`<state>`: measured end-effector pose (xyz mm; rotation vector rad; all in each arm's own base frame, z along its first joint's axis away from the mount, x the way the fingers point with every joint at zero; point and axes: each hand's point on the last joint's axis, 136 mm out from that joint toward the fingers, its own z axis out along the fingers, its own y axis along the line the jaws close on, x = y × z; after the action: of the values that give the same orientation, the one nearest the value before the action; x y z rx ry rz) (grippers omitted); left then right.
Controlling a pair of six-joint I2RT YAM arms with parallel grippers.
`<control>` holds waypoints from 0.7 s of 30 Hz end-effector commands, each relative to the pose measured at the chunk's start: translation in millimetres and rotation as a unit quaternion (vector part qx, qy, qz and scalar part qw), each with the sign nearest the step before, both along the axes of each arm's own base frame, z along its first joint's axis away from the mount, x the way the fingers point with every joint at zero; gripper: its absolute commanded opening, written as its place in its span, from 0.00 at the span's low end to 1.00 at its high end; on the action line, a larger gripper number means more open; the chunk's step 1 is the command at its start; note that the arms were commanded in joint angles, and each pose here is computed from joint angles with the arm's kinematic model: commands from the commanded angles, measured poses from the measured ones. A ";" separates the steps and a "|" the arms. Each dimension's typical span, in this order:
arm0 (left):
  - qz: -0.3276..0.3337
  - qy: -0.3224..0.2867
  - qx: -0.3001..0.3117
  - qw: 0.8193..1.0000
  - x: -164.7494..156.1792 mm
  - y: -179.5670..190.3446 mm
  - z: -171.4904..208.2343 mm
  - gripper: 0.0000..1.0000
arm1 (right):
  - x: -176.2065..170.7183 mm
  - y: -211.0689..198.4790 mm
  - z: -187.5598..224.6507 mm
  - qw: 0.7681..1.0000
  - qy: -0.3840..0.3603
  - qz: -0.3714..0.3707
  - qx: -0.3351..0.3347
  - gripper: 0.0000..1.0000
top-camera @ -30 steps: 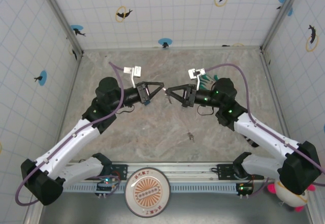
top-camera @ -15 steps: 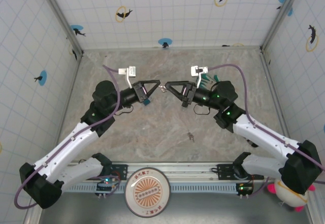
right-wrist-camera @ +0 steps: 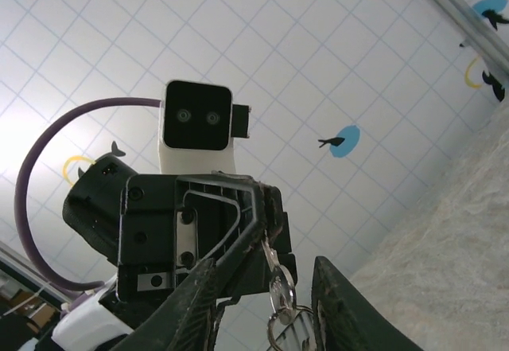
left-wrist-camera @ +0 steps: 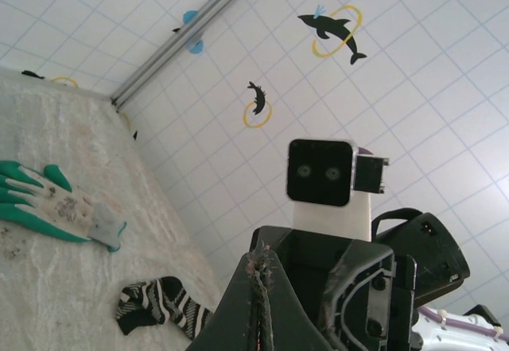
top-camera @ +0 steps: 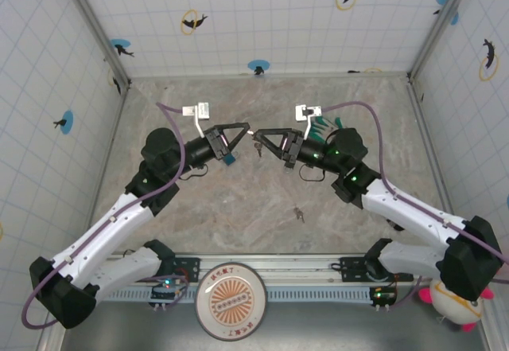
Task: Unlock with the key
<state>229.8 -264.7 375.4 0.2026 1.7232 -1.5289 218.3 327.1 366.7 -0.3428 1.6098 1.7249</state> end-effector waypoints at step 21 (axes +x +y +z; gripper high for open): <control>-0.002 -0.013 -0.031 0.999 -6.4 4.9 12.4 0.00 | -10.9 10.5 5.6 0.999 -0.017 0.031 0.016 0.24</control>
<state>228.4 -263.0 376.3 0.1835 1.7087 -1.5497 213.1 335.0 363.4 -0.3720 1.6137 1.7565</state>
